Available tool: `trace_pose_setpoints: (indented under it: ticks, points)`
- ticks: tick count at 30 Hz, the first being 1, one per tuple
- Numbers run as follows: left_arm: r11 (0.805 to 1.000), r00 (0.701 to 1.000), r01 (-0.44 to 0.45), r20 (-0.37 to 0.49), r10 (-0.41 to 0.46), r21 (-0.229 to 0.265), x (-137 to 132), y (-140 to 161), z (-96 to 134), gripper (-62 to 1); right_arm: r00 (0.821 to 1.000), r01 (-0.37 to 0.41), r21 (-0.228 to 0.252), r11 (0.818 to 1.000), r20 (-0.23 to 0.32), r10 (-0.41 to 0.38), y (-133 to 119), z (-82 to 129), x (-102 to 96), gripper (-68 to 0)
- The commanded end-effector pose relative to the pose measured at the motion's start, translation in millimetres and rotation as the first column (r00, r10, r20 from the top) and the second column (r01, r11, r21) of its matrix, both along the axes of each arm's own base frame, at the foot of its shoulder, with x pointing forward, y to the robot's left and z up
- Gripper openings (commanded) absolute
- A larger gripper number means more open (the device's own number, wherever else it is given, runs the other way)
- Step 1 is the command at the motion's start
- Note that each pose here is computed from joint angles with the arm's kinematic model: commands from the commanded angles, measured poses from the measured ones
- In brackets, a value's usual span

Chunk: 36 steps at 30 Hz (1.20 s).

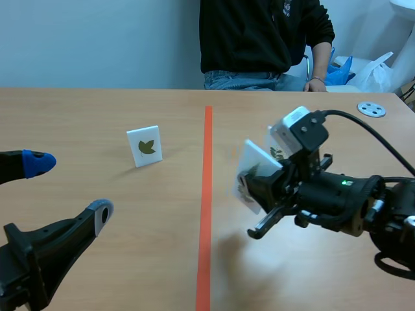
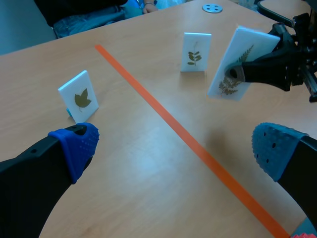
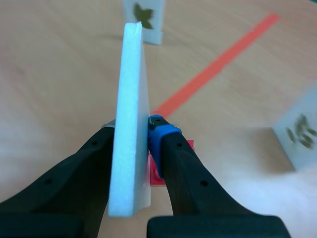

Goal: Sort the leaf by its shape. The table is split by an orange tape line. A compound leaf with several leaflets goes to the left side, a simple leaf with one blade goes to the right side. Return to the home posture when a red brick is placed on the table.

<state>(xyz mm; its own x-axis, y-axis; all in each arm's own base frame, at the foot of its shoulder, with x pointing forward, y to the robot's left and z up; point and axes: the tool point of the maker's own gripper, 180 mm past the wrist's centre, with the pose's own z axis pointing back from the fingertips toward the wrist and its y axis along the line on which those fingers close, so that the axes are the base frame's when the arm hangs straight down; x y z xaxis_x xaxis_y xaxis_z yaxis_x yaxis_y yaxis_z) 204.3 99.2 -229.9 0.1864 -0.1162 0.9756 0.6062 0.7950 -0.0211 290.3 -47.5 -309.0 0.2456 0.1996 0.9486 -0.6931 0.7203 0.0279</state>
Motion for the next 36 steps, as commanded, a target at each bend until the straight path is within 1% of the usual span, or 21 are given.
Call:
trace_pose_setpoints:
  ticks: [1, 5, 8, 10, 13, 15, 18, 24, 26, 29, 32, 34, 36]
  points:
    - [1.000, 1.000, 0.004, 0.018, -0.004, -0.024, 0.0, -3.9, 7.1, 1.4, 0.999, 0.026, 0.032, 0.999, 0.031, -0.027, -10.7, 15.4, 9.5, -66.2]
    - [1.000, 1.000, 0.004, 0.018, -0.004, -0.024, 0.0, -3.9, 7.1, 1.4, 0.992, 0.125, 0.037, 0.991, 0.020, -0.126, -47.6, 21.6, 20.6, -66.2]
    - [1.000, 1.000, 0.004, 0.018, -0.004, -0.024, 0.0, -3.9, 7.1, 1.4, 0.981, 0.192, 0.008, 0.981, 0.029, -0.192, -74.0, 25.3, 28.3, -66.2]
    - [1.000, 1.000, 0.004, 0.018, -0.004, -0.024, 0.0, -3.9, 7.1, 1.4, 0.974, 0.222, -0.007, 0.975, 0.044, -0.221, -88.5, 29.1, 32.2, -66.2]
    - [1.000, 1.000, 0.004, 0.018, -0.004, -0.023, 0.0, -3.9, 7.1, 1.4, 0.961, 0.273, -0.034, 0.961, 0.058, -0.271, -110.0, 28.6, 39.5, -66.2]
    - [1.000, 1.000, 0.004, 0.018, -0.004, -0.024, 0.0, -3.9, 7.1, 1.4, 0.953, 0.298, -0.049, 0.953, 0.060, -0.295, -123.3, 24.8, 44.8, -66.3]
    - [1.000, 1.000, 0.004, 0.018, -0.004, -0.023, 0.0, -3.9, 7.1, 1.4, 0.942, 0.335, -0.057, 0.940, 0.052, -0.332, -142.0, 16.2, 54.5, -66.3]
    - [1.000, 1.000, 0.004, 0.018, -0.004, -0.023, 0.0, -3.9, 7.1, 1.4, 0.908, 0.418, -0.026, 0.908, 0.039, -0.417, -172.7, 3.3, 75.6, -66.3]
    - [1.000, 1.000, 0.004, 0.018, -0.004, -0.024, 0.0, -3.9, 7.1, 1.4, 0.900, 0.436, -0.036, 0.899, 0.040, -0.434, -181.5, -1.2, 80.7, -66.3]
    - [1.000, 1.000, 0.004, 0.018, -0.004, -0.024, 0.0, -3.9, 7.1, 1.4, 0.885, 0.466, -0.053, 0.883, 0.037, -0.465, -194.4, -10.8, 85.0, -66.3]
    - [1.000, 1.000, 0.004, 0.018, -0.004, -0.023, 0.0, -3.9, 7.1, 1.4, 0.865, 0.502, -0.050, 0.863, 0.043, -0.500, -206.9, -17.7, 87.8, -66.3]
    - [1.000, 1.000, 0.004, 0.018, -0.004, -0.023, 0.0, -3.9, 7.0, 1.4, 0.850, 0.527, -0.055, 0.848, 0.029, -0.526, -214.9, -25.4, 87.4, -66.3]
    - [1.000, 1.000, 0.004, 0.018, -0.004, -0.023, 0.0, -3.9, 7.1, 1.4, 0.847, 0.531, -0.064, 0.845, 0.028, -0.530, -217.6, -31.7, 85.9, -66.3]
